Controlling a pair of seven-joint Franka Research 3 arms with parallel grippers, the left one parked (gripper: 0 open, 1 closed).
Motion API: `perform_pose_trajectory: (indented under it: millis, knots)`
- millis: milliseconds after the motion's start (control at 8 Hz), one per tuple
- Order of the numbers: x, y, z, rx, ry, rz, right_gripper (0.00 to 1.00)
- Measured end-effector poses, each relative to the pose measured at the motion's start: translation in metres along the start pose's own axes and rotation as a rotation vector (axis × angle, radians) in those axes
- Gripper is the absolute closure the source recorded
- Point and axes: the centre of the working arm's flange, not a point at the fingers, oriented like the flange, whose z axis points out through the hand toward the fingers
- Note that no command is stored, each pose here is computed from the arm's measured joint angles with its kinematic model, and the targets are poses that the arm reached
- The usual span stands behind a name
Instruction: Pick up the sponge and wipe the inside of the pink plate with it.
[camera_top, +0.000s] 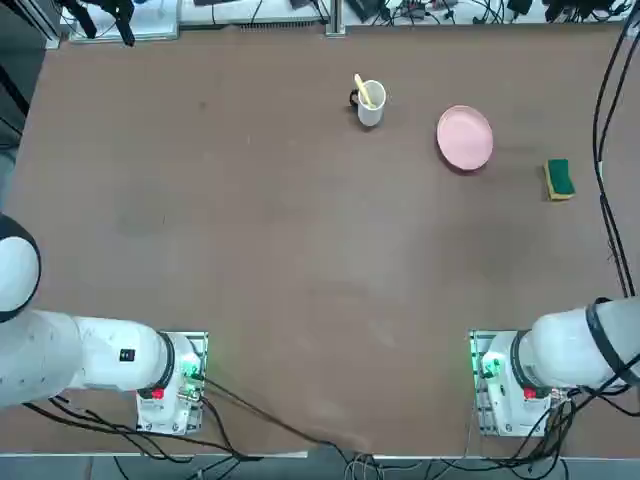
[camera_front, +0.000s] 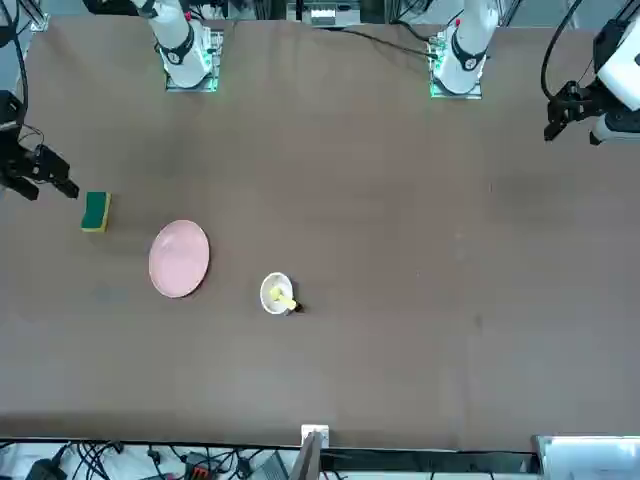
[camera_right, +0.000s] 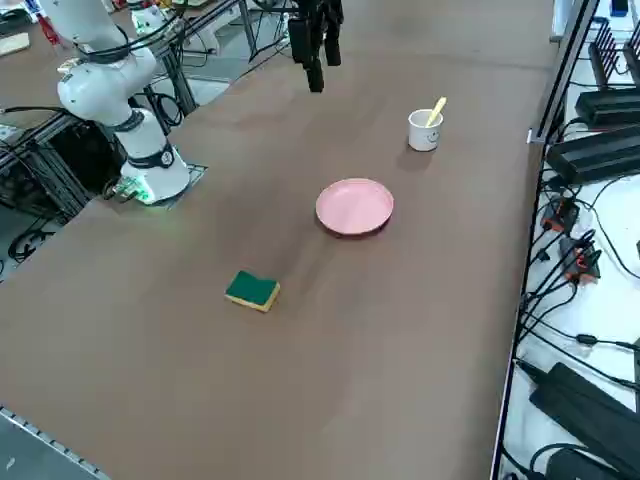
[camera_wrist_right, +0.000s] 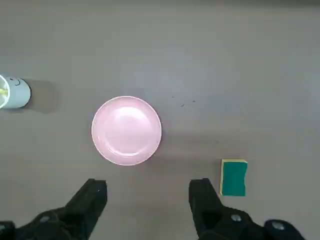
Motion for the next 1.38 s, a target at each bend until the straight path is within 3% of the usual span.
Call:
perform_pose_trajectory:
  millis: [1000, 1375]
  knots:
    - [0.001, 0.027, 0.03, 0.002, -0.047, 0.027, 0.0]
    - [-0.006, 0.107, 0.1, 0.007, -0.073, 0.002, 0.0]
